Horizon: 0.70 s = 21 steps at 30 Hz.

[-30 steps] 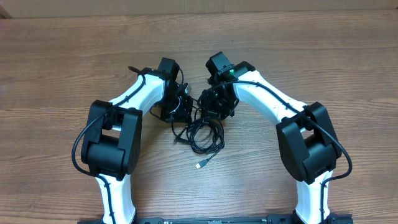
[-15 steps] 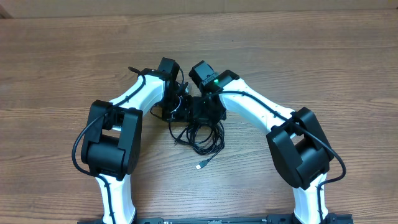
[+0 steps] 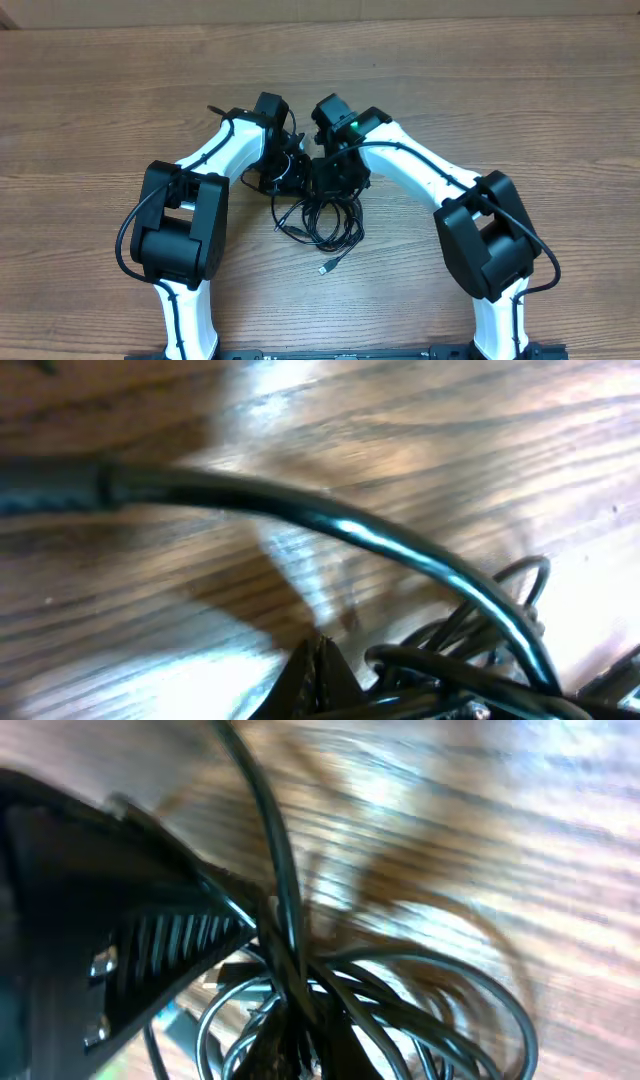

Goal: Untangle cables
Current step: 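Lift the held cables with both grippers and pull them apart sideways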

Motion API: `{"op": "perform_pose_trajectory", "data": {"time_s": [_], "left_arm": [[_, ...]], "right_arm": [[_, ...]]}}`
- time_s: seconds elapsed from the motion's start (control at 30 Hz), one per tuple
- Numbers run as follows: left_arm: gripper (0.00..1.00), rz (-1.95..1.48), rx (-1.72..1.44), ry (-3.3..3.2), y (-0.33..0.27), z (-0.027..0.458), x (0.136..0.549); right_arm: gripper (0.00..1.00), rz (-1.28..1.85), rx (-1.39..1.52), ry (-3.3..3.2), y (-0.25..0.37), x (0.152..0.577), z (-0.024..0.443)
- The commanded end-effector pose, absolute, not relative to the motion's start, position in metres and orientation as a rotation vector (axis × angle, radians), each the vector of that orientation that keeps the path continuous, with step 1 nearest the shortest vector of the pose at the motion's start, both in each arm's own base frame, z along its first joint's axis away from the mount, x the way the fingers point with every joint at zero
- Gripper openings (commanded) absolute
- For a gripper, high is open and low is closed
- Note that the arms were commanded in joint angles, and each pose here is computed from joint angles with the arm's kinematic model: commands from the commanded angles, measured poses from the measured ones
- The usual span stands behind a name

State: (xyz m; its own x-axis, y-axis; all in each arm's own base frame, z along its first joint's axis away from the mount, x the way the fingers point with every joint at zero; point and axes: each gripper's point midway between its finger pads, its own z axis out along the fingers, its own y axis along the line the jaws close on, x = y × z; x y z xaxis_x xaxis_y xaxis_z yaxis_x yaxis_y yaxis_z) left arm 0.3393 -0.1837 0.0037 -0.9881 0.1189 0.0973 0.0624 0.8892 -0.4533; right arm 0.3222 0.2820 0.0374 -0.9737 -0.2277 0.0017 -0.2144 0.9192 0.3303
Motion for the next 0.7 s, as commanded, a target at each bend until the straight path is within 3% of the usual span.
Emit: {"op": "perform_pose_trajectory", "data": {"time_s": [0.0,0.13,0.33,0.37,0.4,0.47,0.67], "left_arm": [[0.04,0.737,-0.329,-3.016,-0.19,0.033,0.361],[0.1,0.775,-0.382,-3.077,-0.195,0.058,0.377],[0.09,0.808,-0.59,-3.148,-0.196,0.116,0.398],[0.11,0.816,-0.655,-3.166,-0.197,0.124,0.402],[0.22,0.821,-0.744,-3.185,-0.198,0.133,0.407],[0.27,0.818,-0.781,-3.186,-0.198,0.134,0.408],[0.13,0.829,-0.839,-3.031,-0.196,0.117,0.376]], "right_arm": [[0.04,-0.714,0.703,-3.032,0.288,0.335,0.073],[0.04,-0.767,0.848,-3.003,0.28,0.341,0.076],[0.04,-0.909,1.197,-2.835,0.281,0.325,0.082],[0.04,-0.909,1.262,-2.809,0.28,0.322,0.082],[0.04,-0.904,1.348,-2.773,0.278,0.319,0.082],[0.04,-0.901,1.425,-2.74,0.277,0.317,0.081],[0.04,-0.92,1.442,-2.746,0.28,0.321,0.08]]}}
